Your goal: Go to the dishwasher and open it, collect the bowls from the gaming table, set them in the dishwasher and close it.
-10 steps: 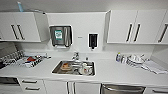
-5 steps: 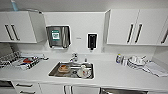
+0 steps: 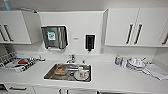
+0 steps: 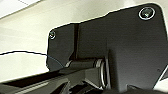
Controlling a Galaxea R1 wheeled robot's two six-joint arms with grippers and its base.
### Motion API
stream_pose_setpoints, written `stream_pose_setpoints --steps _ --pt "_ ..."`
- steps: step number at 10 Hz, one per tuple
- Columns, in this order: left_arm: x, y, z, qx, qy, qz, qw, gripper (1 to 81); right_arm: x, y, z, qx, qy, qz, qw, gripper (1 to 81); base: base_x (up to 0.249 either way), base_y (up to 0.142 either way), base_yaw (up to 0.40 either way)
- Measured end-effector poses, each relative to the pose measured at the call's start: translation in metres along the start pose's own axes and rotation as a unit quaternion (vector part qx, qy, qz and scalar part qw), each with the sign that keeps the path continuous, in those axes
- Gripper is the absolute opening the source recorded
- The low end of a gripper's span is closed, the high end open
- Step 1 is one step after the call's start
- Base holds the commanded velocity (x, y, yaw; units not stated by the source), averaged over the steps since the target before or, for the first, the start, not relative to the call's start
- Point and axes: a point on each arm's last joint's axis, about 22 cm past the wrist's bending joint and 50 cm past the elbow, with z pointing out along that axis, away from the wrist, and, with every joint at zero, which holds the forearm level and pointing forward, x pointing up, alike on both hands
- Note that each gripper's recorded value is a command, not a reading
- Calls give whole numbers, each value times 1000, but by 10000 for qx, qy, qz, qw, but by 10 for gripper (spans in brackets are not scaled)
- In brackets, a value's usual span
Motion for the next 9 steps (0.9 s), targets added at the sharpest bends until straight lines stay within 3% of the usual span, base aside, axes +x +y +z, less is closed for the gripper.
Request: stream_pose_setpoints --steps 7,9 --pt "1 0 0 1 6 1 10000 811 0 0 0 0 0 0 10000 811 110 -85 0" --pt "4 2 1 -16 15 4 10000 811 2 2 -1 -14 5 -4 10000 811 93 0 0"
